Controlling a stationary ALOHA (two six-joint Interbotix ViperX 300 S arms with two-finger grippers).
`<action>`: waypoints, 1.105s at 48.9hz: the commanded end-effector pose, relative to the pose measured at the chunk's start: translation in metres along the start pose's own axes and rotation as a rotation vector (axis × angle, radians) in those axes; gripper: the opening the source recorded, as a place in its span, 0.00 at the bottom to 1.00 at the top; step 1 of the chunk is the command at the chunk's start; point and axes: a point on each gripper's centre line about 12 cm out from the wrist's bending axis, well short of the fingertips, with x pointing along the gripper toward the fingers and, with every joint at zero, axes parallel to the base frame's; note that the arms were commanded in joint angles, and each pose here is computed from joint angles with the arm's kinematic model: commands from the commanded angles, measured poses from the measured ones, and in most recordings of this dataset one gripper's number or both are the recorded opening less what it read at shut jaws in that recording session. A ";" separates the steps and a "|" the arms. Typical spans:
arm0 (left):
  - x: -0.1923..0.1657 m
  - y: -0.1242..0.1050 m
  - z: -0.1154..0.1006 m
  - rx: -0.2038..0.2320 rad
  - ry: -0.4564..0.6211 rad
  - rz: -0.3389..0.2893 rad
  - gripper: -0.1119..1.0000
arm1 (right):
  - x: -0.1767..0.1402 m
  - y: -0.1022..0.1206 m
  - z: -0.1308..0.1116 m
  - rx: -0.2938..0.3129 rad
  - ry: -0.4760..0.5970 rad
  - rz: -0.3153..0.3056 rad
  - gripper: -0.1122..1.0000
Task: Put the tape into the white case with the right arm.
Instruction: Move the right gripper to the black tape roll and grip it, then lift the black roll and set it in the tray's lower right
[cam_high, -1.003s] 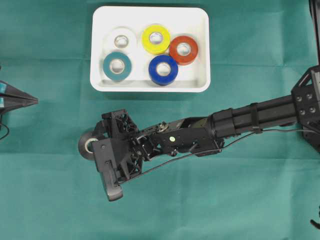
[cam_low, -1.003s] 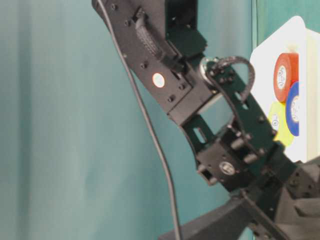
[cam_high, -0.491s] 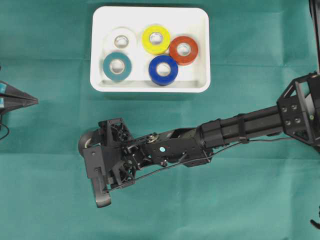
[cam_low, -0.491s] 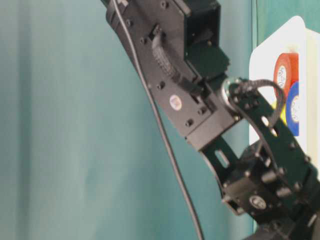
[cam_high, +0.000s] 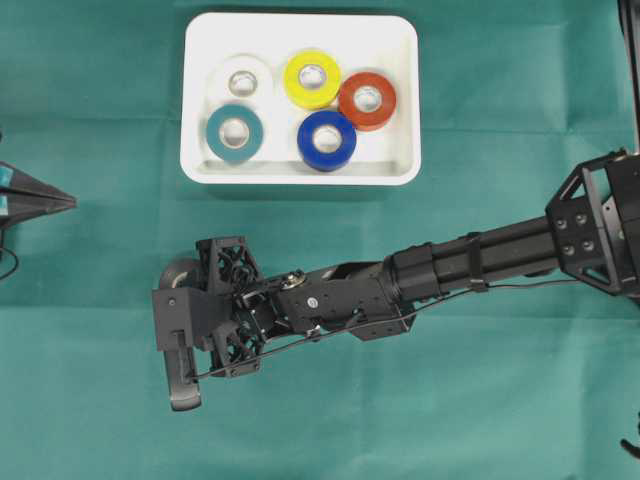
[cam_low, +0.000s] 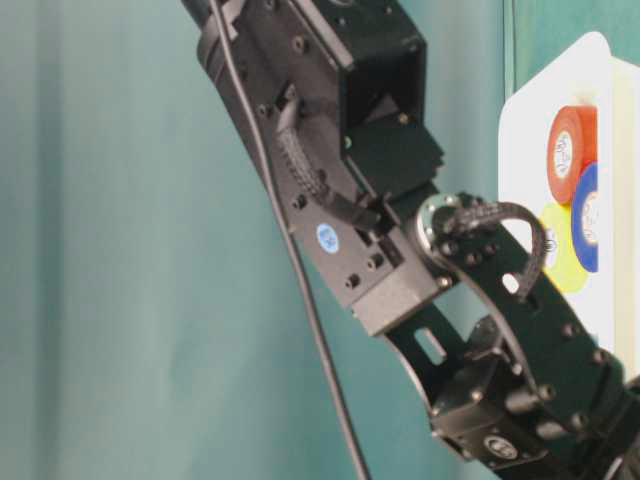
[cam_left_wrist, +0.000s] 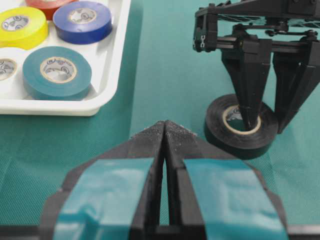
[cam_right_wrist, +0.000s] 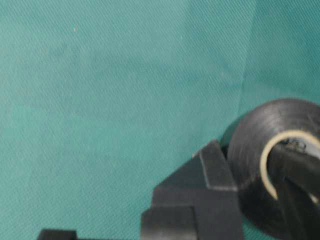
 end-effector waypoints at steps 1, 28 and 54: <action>0.000 0.000 0.006 -0.002 -0.015 0.002 0.10 | -0.011 -0.001 0.019 0.013 -0.048 0.008 0.12; 0.000 0.000 0.005 -0.002 -0.012 0.002 0.10 | -0.061 -0.017 0.058 0.006 -0.122 -0.032 0.12; 0.000 0.000 0.006 -0.002 -0.017 0.002 0.10 | -0.072 -0.066 0.073 0.038 -0.154 -0.105 0.12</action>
